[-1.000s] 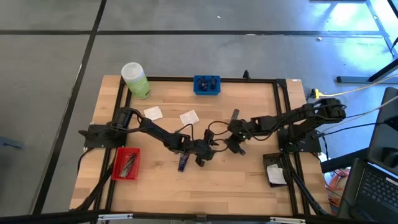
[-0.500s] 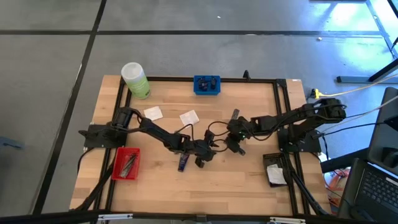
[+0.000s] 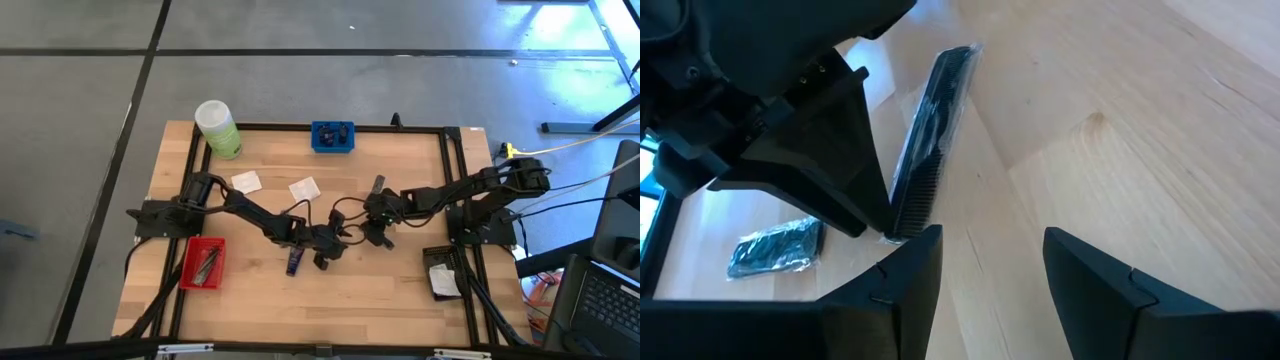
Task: Pick & Place Travel size toiletries
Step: Put the black hair comb into the red basket
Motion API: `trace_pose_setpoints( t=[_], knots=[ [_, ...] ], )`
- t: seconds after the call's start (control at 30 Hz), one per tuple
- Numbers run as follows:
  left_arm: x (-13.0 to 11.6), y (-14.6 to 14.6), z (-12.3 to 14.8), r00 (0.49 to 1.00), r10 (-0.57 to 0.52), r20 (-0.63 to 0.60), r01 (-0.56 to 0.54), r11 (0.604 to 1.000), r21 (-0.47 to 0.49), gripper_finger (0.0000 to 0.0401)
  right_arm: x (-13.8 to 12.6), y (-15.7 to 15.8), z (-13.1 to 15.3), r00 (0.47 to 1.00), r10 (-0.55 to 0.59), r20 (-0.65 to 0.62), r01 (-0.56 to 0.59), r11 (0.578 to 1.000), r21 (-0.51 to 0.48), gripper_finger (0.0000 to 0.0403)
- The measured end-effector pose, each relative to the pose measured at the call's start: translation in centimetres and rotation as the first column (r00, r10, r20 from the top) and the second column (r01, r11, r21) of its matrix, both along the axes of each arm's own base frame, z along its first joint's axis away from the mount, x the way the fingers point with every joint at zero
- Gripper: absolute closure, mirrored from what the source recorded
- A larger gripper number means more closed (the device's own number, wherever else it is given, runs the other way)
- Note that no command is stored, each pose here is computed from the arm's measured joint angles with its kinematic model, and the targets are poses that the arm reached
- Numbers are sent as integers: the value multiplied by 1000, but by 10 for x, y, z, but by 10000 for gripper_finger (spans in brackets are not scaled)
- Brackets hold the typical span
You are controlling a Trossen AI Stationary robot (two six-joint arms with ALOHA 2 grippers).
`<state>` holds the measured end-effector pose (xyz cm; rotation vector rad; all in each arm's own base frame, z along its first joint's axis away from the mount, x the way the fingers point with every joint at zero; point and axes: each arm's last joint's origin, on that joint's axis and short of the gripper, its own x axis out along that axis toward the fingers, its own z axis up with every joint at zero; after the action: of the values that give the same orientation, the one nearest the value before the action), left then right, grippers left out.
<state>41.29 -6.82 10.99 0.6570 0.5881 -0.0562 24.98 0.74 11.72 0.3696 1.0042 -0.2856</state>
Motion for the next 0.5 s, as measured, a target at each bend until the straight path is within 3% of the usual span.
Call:
trace_pose_setpoints(
  t=[0.2,0.5],
  knots=[
    [0,0,0,1000,0,0,0,1000,0,228,0,1,0,1000,8,-1,-8,1000,25,307],
    [0,0,0,1000,0,0,0,1000,0,228,0,2,0,1000,14,-2,-14,999,36,396]
  ],
)
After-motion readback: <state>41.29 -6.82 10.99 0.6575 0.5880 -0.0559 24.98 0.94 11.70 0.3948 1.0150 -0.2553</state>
